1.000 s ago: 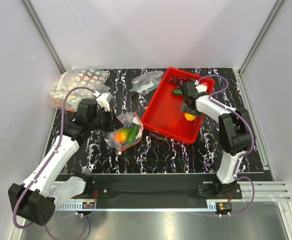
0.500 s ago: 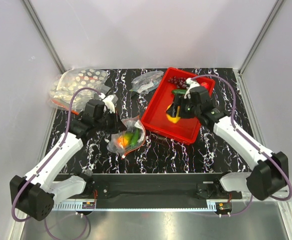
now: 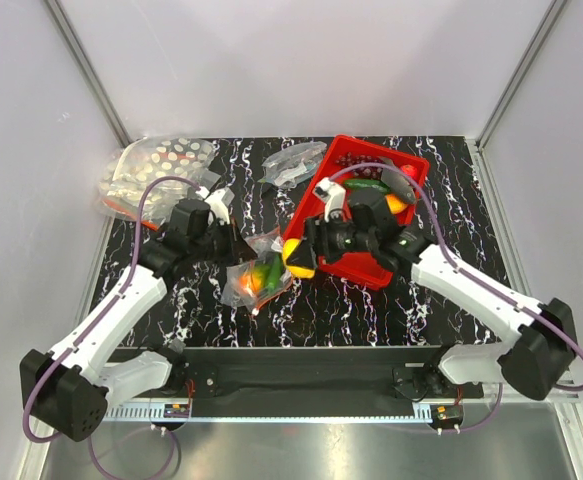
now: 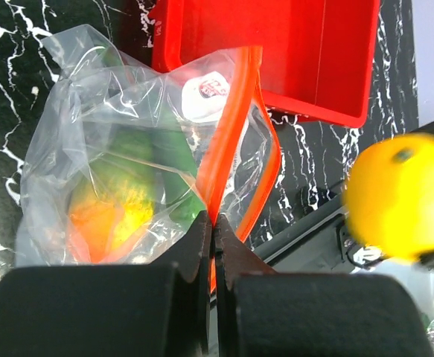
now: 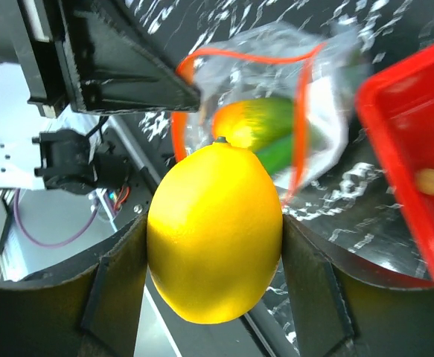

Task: Place the food in the zip-top bag and seal the zipper
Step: Pick up the fake fruit from the bin, then place the fake fruit in the zipper food storage bag, then adjust the zipper food storage bag at the center of the board.

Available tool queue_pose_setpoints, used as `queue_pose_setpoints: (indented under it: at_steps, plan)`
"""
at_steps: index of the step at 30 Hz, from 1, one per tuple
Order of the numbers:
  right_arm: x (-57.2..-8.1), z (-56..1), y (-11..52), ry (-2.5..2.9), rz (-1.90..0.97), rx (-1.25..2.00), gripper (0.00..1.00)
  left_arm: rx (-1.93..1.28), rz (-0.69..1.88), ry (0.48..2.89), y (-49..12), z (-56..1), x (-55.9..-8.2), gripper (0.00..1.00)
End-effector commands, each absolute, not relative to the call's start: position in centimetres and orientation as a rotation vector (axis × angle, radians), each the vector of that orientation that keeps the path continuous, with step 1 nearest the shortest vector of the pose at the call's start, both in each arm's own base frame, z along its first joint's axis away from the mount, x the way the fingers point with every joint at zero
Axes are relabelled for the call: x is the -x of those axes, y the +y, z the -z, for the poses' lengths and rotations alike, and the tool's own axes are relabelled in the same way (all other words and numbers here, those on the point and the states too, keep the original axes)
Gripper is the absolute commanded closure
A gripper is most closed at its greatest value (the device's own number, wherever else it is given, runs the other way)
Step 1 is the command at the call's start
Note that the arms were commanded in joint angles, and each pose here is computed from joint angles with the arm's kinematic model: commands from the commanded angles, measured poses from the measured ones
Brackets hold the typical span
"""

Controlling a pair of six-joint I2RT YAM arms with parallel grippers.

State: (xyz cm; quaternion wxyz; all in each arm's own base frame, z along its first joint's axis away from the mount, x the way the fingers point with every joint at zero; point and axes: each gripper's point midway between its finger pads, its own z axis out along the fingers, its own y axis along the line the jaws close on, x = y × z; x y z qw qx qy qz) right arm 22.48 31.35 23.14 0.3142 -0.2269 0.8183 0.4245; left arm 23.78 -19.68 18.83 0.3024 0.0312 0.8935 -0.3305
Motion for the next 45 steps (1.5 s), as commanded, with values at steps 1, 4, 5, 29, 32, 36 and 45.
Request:
queue_pose_setpoints:
  at_steps: [1, 4, 5, 29, 32, 36, 45]
  plan:
    - [-22.0, -24.0, 34.6, 2.11, -1.191, 0.637, 0.67, -0.08, 0.957, 2.309, -20.8, -20.1, -24.2, 1.0]
    - [-21.8, -22.6, 36.5, 2.141, -1.163, 0.645, 0.66, -0.081, 0.96, 2.3, -20.8, -20.3, -24.2, 1.0]
    - [-21.9, -22.5, 36.9, 2.146, -1.158, 0.638, 0.66, -0.085, 0.963, 2.298, -20.8, -20.3, -24.2, 1.0]
    - [-23.0, -18.9, 31.6, 2.313, -0.775, 0.391, 0.43, -0.148, 1.053, 2.307, -21.8, -19.9, -23.1, 1.0]
    - [-22.5, -16.9, 31.3, 2.351, -0.771, 0.355, 0.43, -0.149, 1.047, 2.303, -21.7, -20.0, -23.0, 1.0]
    - [-22.4, -15.0, 31.8, 2.376, -0.78, 0.333, 0.44, -0.149, 1.048, 2.295, -21.6, -20.3, -22.9, 1.0]
    - [-22.8, -14.1, 33.9, 2.405, -0.828, 0.371, 0.83, -0.148, 1.021, 2.293, -21.2, -20.8, -22.8, 1.0]
